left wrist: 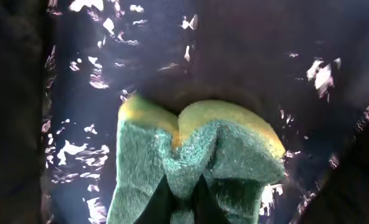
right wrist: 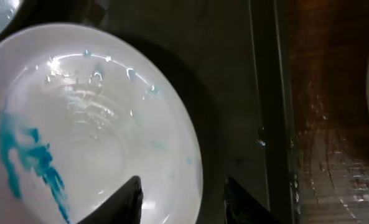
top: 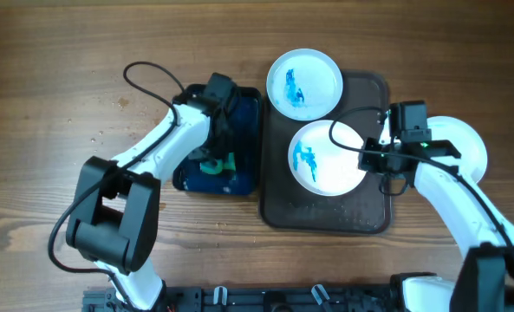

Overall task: Clean dirty plates on tray and stack at the side
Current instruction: 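Scrub the plate with the sponge while right gripper holds the rim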

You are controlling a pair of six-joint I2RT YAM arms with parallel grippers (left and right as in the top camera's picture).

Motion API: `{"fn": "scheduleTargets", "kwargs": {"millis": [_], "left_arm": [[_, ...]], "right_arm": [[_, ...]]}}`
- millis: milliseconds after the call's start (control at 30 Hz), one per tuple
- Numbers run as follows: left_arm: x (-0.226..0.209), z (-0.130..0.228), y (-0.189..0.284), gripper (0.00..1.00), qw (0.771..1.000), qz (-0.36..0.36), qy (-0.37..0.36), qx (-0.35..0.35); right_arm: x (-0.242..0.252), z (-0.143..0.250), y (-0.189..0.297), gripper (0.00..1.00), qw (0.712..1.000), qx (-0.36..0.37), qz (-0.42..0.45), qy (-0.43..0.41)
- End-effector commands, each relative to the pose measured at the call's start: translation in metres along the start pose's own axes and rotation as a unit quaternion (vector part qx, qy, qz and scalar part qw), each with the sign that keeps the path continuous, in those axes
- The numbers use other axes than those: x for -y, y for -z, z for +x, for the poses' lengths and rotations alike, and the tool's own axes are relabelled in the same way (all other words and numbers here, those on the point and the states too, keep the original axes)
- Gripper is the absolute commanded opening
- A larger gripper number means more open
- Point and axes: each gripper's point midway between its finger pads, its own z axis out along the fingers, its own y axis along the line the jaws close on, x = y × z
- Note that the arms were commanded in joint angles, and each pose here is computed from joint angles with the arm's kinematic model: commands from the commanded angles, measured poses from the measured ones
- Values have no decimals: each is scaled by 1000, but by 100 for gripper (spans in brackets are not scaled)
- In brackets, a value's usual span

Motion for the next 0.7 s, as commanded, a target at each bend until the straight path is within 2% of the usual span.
{"fn": "scheduleTargets", "kwargs": {"millis": [0, 67, 167, 300, 500, 667], "left_arm": [[20, -34, 76, 4, 995, 47, -18, 81], [29, -36, 102, 4, 993, 70, -23, 94], [57, -31, 124, 4, 986, 128, -43, 101], [95, -20, 122, 4, 979, 164, -77, 98], [165, 10, 88, 4, 971, 197, -118, 72], [213, 33, 42, 4, 966, 209, -142, 51]], "right_arm": [[6, 4, -23, 43, 1000, -13, 14, -3], [7, 5, -34, 42, 1000, -21, 17, -3], [3, 12, -49, 25, 999, -42, 0, -4], [-10, 19, -58, 5, 997, -62, -39, 9], [-5, 25, -57, 4, 997, -74, -26, 8], [-4, 26, -57, 4, 997, -76, -26, 8]]}}
